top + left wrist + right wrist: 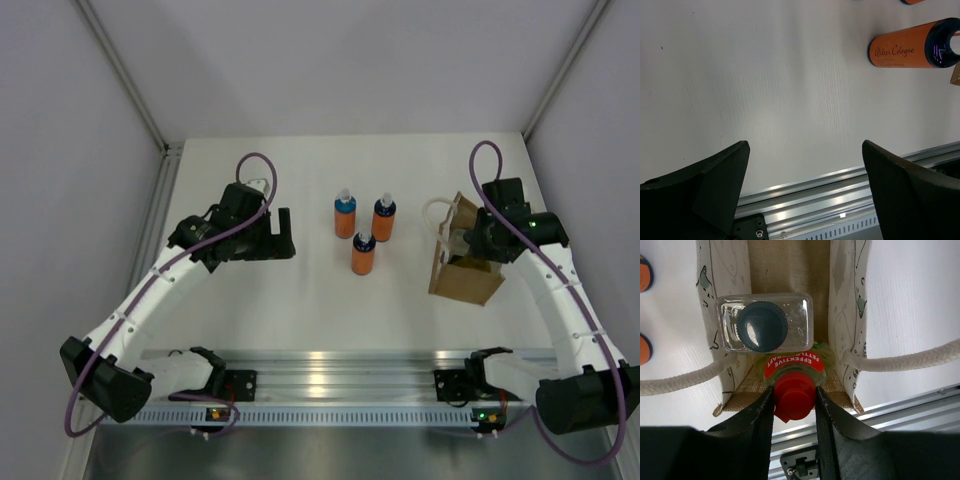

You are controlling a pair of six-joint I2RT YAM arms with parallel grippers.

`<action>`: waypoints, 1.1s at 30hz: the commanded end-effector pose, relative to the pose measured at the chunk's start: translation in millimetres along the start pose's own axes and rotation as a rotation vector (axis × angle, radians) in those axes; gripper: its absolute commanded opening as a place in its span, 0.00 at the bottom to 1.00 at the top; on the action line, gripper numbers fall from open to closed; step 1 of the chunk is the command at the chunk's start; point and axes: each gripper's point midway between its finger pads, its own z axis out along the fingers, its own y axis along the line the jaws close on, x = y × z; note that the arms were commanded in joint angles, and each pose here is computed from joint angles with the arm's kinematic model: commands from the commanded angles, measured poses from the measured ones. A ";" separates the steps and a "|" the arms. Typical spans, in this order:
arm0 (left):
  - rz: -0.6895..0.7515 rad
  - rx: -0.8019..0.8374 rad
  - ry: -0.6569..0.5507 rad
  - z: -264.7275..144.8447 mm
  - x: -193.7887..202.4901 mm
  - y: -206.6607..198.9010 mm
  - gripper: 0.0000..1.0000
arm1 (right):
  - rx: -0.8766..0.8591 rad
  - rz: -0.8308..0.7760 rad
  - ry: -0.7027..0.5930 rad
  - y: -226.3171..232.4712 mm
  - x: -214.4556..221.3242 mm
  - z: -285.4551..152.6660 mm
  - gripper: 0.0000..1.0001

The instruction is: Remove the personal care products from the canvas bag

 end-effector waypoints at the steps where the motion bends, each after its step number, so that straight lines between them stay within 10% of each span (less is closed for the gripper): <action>1: -0.004 0.046 -0.067 -8.1 -20.2 -12.6 0.98 | -0.005 0.024 -0.106 -2.2 -30.9 -10.8 0.05; 33: -0.020 0.031 -0.043 0.6 -13.8 -10.2 0.98 | -0.055 -0.014 -0.284 -14.2 -91.7 -118.5 0.00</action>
